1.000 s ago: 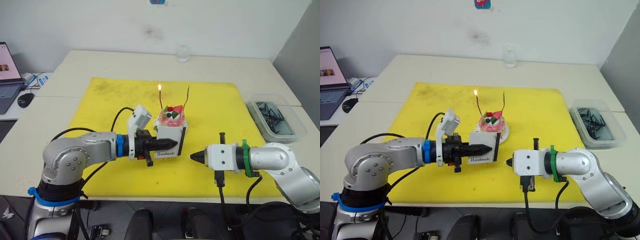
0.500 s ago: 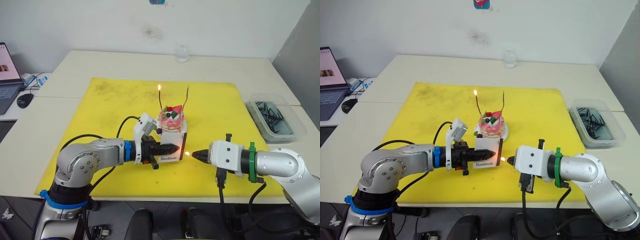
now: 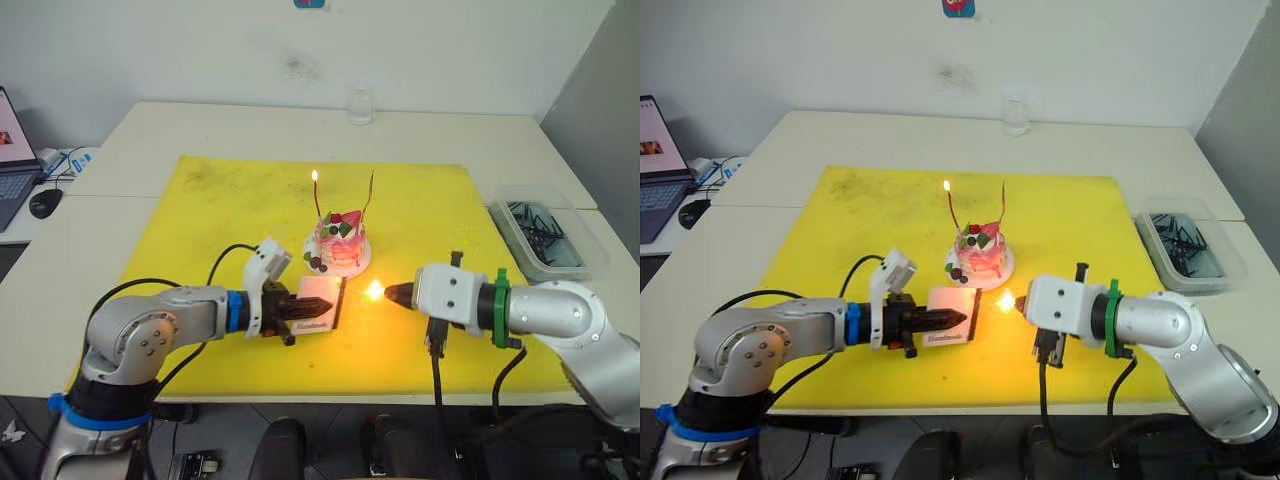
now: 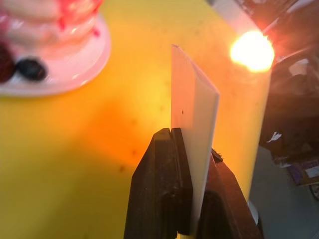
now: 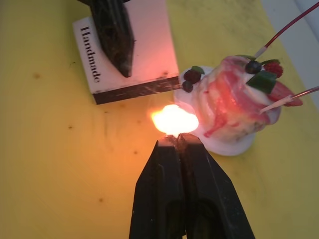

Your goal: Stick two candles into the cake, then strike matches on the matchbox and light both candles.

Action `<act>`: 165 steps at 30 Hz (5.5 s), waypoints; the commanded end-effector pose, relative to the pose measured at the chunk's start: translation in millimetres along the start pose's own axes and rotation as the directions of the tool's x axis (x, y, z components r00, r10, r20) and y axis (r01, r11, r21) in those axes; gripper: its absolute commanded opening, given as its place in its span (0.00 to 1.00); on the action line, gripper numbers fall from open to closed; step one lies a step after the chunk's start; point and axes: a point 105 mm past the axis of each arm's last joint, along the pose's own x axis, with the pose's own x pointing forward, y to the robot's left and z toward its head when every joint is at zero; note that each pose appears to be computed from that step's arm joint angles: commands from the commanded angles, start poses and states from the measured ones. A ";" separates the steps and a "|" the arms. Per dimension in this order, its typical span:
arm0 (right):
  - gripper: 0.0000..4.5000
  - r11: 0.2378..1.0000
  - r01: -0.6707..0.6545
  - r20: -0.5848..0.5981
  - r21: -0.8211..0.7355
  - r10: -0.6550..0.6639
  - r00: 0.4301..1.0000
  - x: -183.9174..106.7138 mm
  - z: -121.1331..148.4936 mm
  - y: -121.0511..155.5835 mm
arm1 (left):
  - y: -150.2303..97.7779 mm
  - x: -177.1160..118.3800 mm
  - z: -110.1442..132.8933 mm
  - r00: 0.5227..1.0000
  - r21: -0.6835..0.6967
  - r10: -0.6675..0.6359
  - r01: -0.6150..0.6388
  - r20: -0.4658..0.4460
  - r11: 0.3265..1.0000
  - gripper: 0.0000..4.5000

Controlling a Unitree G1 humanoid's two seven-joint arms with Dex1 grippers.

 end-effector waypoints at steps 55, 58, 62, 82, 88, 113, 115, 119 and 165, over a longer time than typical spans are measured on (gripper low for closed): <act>0.01 0.881 0.371 0.107 -0.293 -0.355 0.929 5.5 29.2 -108.2 | -16.5 10.5 3.4 0.997 0.041 -0.074 0.073 0.030 0.996 0.00; 0.01 0.881 0.370 0.106 -0.295 -0.355 0.929 5.8 28.6 -108.4 | -16.1 10.9 4.2 0.997 0.042 -0.074 0.073 0.030 0.996 0.00; 0.01 0.881 0.369 0.103 -0.297 -0.354 0.929 5.7 28.0 -108.2 | -16.3 11.4 4.4 0.997 0.042 -0.077 0.075 0.030 0.996 0.00; 0.01 0.874 0.389 0.061 -0.292 -0.389 0.919 -7.4 17.1 -114.0 | -23.7 12.1 10.2 0.992 0.031 -0.112 0.110 0.061 0.993 0.00; 0.01 0.865 0.450 -0.059 -0.222 -0.473 0.879 -42.0 -13.5 -120.8 | -34.3 17.6 12.8 0.984 0.007 -0.153 0.153 0.087 0.988 0.00; 0.01 0.239 0.920 -0.613 0.311 -0.689 0.386 -147.0 -197.0 -124.4 | -57.9 53.8 0.4 0.974 -0.046 -0.167 0.176 0.151 0.983 0.00; 0.14 0.208 0.929 -0.622 0.305 -0.696 0.359 -148.4 -202.9 -125.2 | -56.9 54.7 0.4 0.975 -0.049 -0.160 0.170 0.153 0.984 0.00; 0.44 0.177 0.937 -0.598 0.302 -0.730 0.330 -151.0 -201.4 -128.7 | -53.6 54.6 0.6 0.979 -0.054 -0.140 0.150 0.151 0.987 0.00; 1.00 0.890 -0.115 0.009 0.441 0.124 0.992 -49.2 -29.4 30.5 | -25.5 23.9 -1.3 0.992 -0.049 -0.030 0.024 -0.122 0.999 0.99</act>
